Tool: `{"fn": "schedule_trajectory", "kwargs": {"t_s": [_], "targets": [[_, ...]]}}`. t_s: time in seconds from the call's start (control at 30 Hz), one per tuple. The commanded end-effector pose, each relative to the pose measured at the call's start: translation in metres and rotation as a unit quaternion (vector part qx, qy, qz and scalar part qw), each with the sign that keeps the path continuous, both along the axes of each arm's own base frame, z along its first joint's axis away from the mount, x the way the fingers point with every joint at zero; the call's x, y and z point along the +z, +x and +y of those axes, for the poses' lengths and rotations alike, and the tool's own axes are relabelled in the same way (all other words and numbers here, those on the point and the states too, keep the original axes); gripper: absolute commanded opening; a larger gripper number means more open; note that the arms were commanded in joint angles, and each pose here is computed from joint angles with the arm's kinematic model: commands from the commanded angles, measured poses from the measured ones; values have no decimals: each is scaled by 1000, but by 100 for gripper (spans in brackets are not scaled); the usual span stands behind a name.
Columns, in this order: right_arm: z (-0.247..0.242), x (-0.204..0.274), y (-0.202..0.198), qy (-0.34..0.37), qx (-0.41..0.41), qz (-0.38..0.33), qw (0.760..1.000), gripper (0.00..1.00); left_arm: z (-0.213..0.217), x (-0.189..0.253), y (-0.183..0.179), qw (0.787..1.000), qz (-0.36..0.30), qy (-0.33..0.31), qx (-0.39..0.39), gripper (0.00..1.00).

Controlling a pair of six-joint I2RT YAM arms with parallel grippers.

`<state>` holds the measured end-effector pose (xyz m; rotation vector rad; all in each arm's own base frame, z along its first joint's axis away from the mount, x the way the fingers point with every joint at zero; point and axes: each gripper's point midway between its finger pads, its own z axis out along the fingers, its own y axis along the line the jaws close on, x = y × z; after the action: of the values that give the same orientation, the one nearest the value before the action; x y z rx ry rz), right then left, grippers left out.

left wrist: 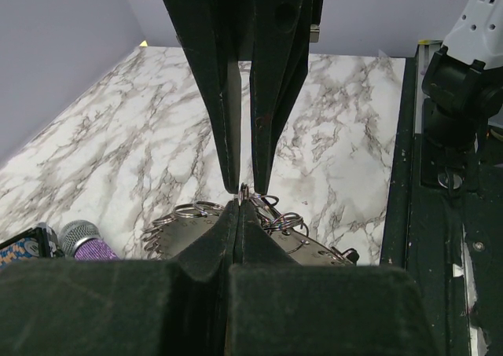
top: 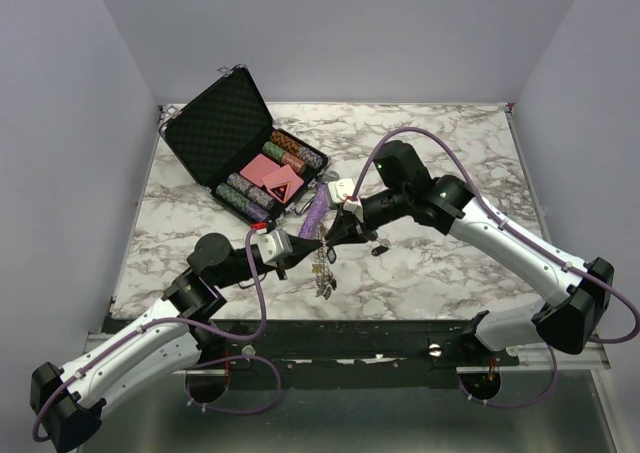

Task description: Put the keys on the keyring

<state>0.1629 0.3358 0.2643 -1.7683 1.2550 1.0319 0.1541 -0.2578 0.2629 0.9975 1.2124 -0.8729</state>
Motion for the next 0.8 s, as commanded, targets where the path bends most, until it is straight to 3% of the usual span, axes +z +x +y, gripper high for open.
{"fn": "schedule_trajectory", "kwargs": {"t_s": [0.0,0.47,0.5,0.57,0.77], "targets": [[3,0,-3,9,9,16,1000,23,2,21,1,999,-25,-33,6,0],[8,-6,0,9,3,28,1000,17,4,24,1,999,-28,-42,8,0],[8,-5,0,11,3,29,1000,16,4,24,1,999,-28,-41,8,0],[10,-3,1,14,3,31,999,2,3,25,1,999,-27,-42,7,0],[7,1,2,8,3,16,1000,0,3,20,3,999,-19,-34,10,0]]}}
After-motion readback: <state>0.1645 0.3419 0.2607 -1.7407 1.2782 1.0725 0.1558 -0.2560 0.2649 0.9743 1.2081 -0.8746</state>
